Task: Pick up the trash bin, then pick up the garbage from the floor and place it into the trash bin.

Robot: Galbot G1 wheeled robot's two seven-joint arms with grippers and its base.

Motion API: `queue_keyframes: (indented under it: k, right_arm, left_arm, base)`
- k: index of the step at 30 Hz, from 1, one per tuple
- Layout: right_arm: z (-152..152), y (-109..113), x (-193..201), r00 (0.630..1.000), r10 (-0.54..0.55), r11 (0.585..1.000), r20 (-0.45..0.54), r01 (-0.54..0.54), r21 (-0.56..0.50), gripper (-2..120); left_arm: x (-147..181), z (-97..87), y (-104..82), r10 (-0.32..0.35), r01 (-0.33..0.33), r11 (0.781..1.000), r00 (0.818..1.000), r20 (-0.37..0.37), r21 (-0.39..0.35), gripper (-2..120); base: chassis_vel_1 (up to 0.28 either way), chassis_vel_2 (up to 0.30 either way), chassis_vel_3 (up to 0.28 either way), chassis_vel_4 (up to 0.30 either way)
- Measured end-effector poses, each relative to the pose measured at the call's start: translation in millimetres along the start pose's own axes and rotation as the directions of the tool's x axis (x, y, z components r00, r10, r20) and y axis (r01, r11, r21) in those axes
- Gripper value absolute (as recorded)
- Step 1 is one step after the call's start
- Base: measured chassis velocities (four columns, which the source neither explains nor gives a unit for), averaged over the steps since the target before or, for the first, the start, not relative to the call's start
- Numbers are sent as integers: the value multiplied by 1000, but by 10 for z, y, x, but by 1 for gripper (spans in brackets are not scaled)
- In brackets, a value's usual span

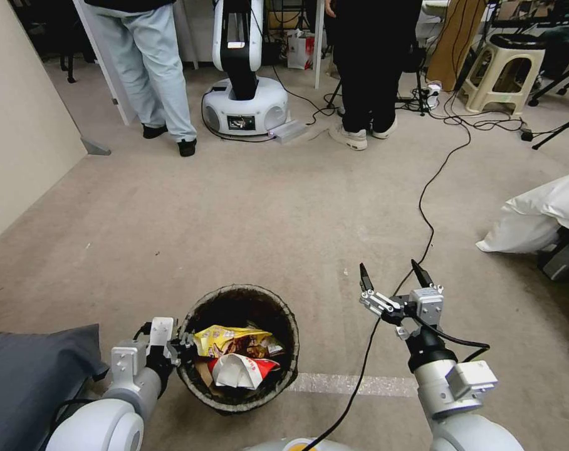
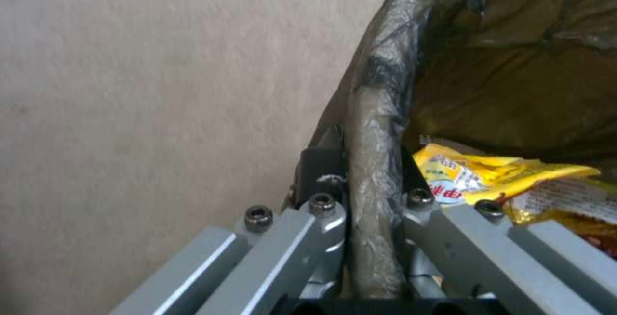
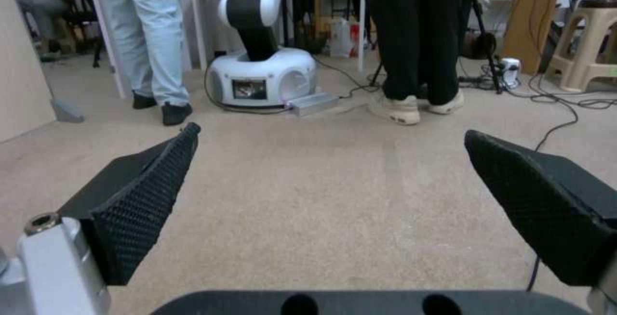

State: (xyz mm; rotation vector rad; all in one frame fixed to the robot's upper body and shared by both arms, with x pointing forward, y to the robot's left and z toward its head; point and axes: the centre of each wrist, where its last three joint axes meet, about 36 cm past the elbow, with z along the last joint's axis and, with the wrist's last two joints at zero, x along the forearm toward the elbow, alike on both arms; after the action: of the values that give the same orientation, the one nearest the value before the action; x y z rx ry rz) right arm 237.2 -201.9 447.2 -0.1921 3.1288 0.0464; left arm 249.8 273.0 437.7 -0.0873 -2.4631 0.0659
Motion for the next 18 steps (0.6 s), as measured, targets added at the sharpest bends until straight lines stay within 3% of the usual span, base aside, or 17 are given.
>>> queue_keyframes:
  k: [18]
  right_arm:
    - [22, 28, 1, 1000, 1, 1000, 0, -1, -8, 100]
  left_arm:
    - [-222, 142, 88, -7, 9, 1000, 998, -62, 27, 1]
  base:
    - [0, 0, 0, 0]
